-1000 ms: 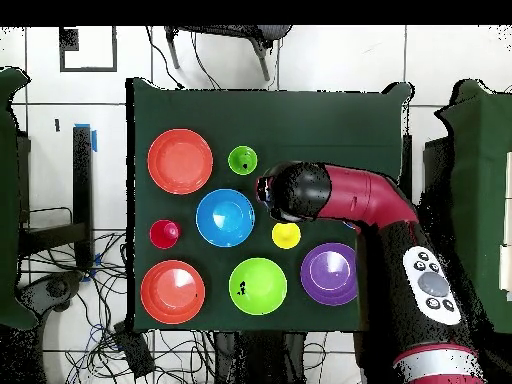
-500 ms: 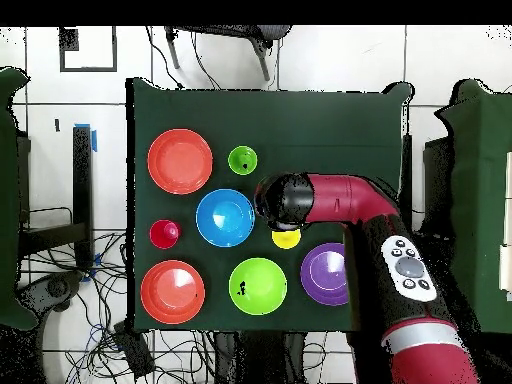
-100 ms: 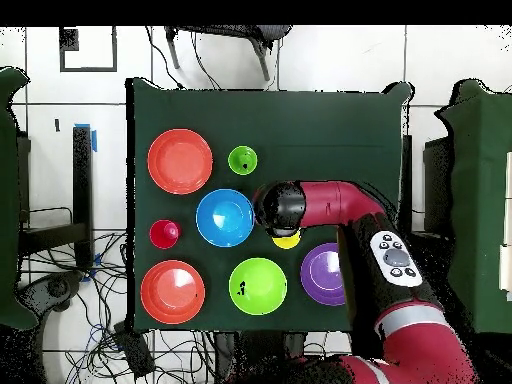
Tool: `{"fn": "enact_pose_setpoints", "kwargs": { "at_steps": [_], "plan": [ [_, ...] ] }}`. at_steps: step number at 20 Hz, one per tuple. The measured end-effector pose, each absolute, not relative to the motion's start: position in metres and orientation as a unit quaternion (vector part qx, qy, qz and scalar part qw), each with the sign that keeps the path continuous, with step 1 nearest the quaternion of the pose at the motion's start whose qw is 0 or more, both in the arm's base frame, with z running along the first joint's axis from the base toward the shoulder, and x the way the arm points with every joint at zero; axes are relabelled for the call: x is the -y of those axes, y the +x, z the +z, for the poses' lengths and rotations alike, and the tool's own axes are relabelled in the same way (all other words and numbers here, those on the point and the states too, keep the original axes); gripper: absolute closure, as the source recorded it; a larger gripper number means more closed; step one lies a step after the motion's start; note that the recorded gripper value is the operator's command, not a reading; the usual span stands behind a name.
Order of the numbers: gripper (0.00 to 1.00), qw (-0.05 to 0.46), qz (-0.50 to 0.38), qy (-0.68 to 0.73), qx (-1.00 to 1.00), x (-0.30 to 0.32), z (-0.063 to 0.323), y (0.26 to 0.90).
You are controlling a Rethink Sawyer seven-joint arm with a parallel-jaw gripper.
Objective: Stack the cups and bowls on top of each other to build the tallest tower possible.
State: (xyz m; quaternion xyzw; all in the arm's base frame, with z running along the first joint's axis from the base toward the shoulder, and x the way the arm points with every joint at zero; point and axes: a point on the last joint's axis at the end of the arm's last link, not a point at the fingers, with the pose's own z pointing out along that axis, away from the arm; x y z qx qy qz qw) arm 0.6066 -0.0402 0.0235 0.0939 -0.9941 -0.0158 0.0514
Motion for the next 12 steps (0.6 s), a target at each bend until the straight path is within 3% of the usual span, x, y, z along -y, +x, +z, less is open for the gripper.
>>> {"fn": "enact_pose_setpoints", "kwargs": {
  "at_steps": [12],
  "plan": [
    [0.00,0.019,-0.042,0.095,0.994,0.0316,0.0278,0.6066]
  ]
}}
